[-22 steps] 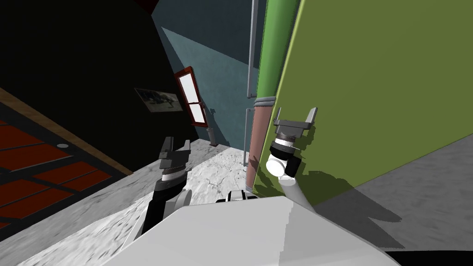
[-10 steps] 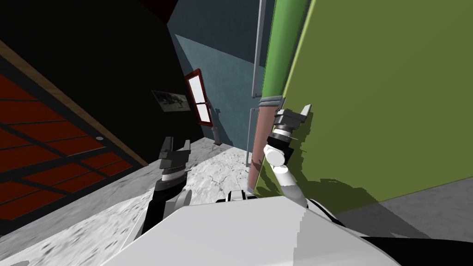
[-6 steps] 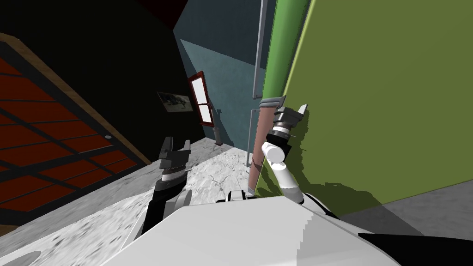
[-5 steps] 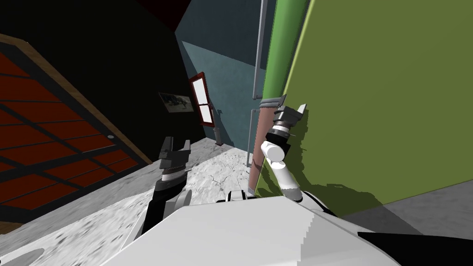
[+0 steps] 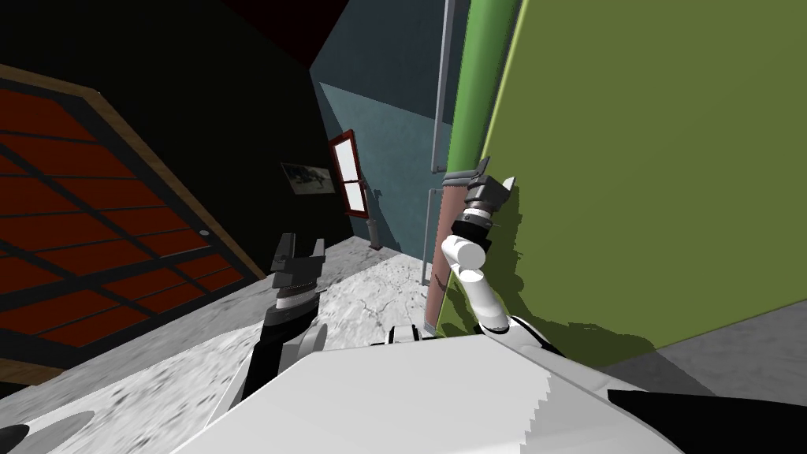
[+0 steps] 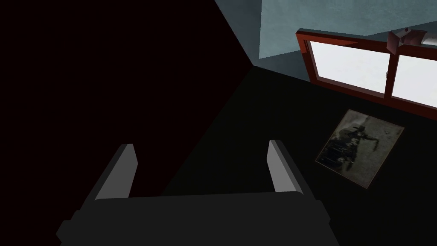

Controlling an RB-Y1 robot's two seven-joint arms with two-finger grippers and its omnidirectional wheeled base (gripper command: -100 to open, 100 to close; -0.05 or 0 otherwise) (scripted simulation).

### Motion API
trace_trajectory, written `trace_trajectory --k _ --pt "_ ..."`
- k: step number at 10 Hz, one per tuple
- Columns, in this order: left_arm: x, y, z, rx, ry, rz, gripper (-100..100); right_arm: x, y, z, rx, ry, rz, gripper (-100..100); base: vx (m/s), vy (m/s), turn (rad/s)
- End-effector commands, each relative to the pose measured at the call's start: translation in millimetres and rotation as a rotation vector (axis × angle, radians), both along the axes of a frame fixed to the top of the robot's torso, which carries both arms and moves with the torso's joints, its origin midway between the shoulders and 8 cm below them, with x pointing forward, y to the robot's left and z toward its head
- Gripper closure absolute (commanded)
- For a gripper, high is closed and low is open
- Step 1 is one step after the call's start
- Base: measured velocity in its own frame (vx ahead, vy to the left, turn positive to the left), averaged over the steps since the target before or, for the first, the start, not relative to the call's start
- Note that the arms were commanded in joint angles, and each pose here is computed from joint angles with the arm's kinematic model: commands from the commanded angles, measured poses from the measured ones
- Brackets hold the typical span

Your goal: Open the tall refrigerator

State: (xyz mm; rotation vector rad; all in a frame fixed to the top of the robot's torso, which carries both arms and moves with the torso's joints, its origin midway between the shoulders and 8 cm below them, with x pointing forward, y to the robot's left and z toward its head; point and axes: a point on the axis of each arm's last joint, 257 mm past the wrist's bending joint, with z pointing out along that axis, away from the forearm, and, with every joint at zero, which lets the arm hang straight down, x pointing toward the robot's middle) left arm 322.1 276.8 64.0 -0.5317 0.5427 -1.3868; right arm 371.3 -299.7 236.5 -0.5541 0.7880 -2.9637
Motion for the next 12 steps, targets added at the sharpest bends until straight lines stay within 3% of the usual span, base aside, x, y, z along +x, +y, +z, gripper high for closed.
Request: trace_trajectory --k 1,12 --pt "0.0 0.0 0.0 0.0 0.0 0.0 0 10.6 2 11.2 0.049 -0.022 0.08 -100 -0.007 -0.016 0.057" --pt "0.0 0.0 0.0 0.0 0.0 0.0 0 51.9 12 28.4 0.257 -0.045 0.361 -100 -0.005 -0.011 0.032"
